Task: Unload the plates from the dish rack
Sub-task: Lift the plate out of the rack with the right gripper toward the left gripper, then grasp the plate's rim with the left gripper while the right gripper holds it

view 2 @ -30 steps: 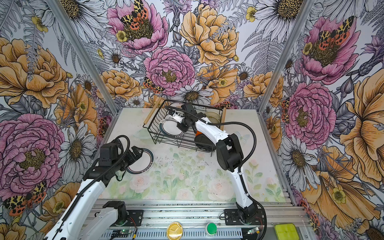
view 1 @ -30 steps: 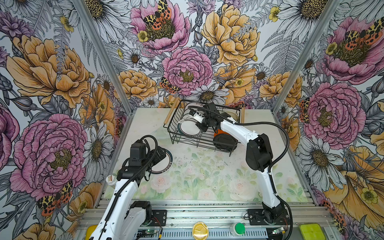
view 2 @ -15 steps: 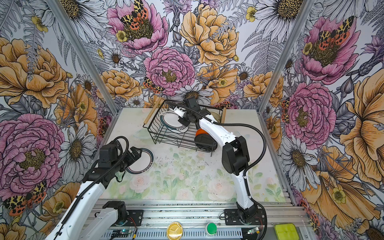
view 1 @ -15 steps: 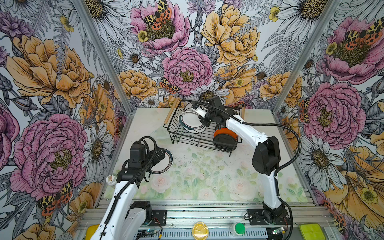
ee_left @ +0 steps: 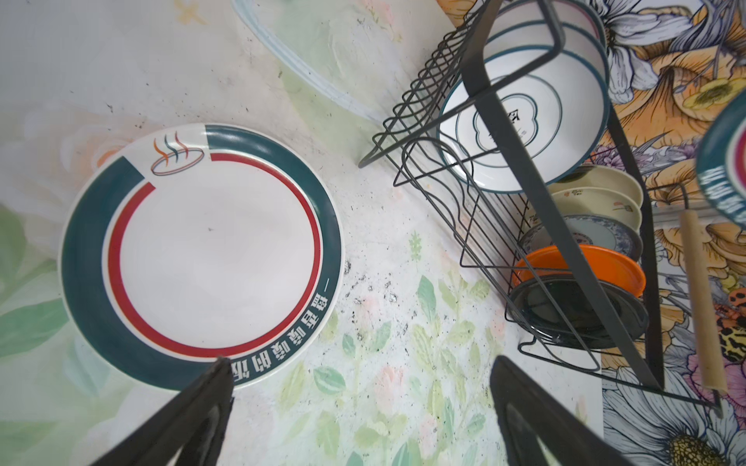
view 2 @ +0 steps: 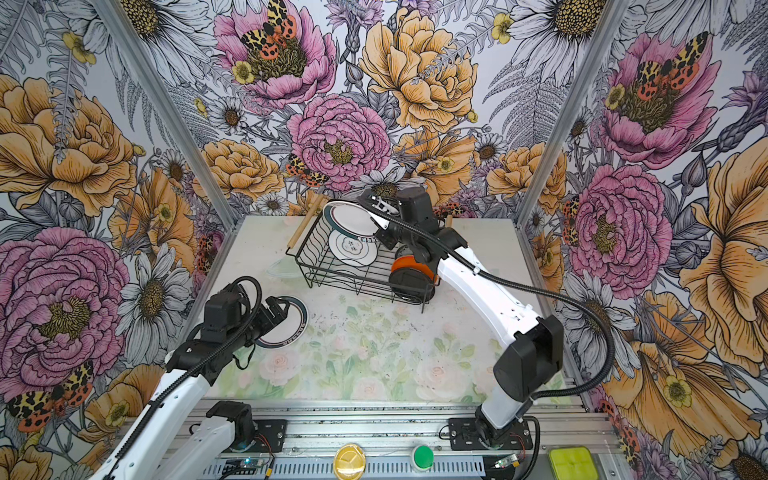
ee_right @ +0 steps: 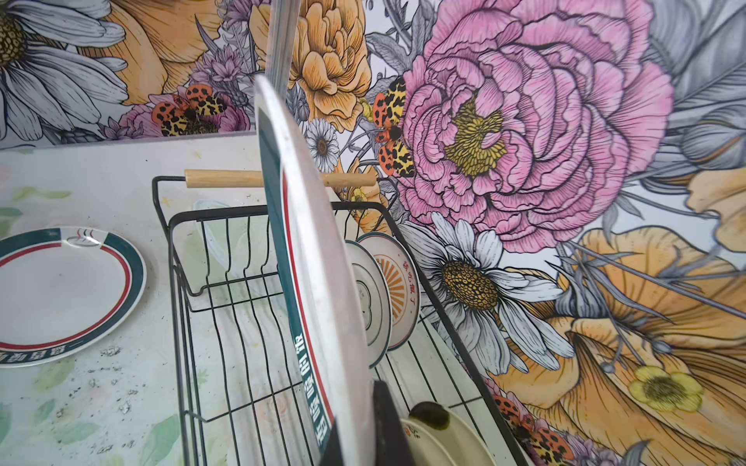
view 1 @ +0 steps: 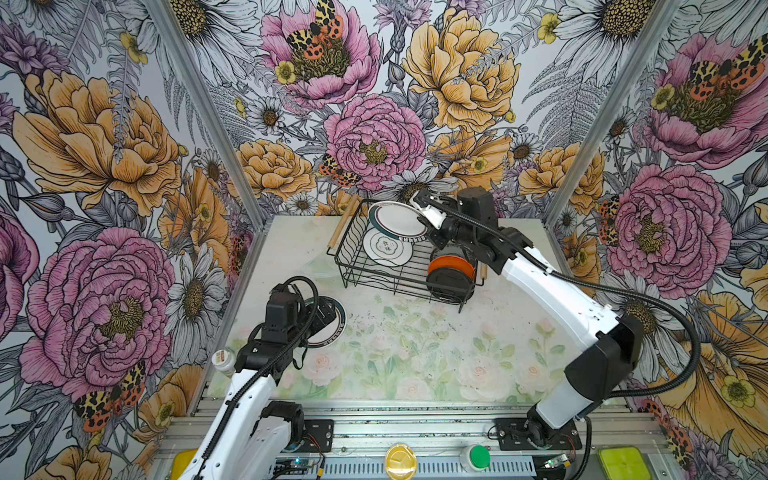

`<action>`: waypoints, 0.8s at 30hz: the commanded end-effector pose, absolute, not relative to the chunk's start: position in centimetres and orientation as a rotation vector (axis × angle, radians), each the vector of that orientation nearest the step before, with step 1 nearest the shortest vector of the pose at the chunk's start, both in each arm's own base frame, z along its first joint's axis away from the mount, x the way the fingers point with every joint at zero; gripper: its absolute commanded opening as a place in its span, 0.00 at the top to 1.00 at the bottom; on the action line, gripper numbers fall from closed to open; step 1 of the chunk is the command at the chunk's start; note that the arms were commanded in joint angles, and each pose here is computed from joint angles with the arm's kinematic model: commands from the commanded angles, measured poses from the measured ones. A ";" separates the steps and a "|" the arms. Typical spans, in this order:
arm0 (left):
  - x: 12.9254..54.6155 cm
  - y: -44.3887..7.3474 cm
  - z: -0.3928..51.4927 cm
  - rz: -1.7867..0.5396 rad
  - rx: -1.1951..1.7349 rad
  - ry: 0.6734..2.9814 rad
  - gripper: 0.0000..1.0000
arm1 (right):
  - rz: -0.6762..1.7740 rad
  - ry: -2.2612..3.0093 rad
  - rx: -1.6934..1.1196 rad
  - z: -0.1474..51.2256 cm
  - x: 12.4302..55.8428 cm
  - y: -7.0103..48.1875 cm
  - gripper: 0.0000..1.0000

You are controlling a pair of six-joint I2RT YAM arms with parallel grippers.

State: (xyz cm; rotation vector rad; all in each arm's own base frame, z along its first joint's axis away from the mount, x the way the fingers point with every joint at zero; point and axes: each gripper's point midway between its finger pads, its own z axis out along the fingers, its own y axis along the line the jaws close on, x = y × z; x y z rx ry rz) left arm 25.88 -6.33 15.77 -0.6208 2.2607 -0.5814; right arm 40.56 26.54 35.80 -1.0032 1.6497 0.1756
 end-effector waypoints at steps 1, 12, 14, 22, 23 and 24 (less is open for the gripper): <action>26.3 -7.2 16.4 -0.563 -0.574 2.257 0.01 | 0.228 1.522 -0.803 41.2 37.3 24.1 1.00; 25.4 -12.4 17.6 -0.675 -0.367 2.234 0.01 | 0.577 1.727 -0.504 34.7 25.9 18.3 1.00; 25.0 -13.1 17.8 -0.692 -0.341 2.228 0.01 | 0.669 1.771 -0.425 33.4 24.0 17.5 1.00; 23.3 -16.6 17.3 -0.811 -0.219 2.217 0.01 | 0.995 2.057 0.100 25.2 21.7 16.2 1.00; 23.1 -17.0 17.2 -0.823 -0.209 2.216 0.01 | 1.019 2.088 0.144 24.1 21.7 16.4 1.00; 22.8 -17.5 17.0 -0.841 -0.190 2.215 0.01 | 1.039 2.113 0.181 23.1 21.6 16.6 1.00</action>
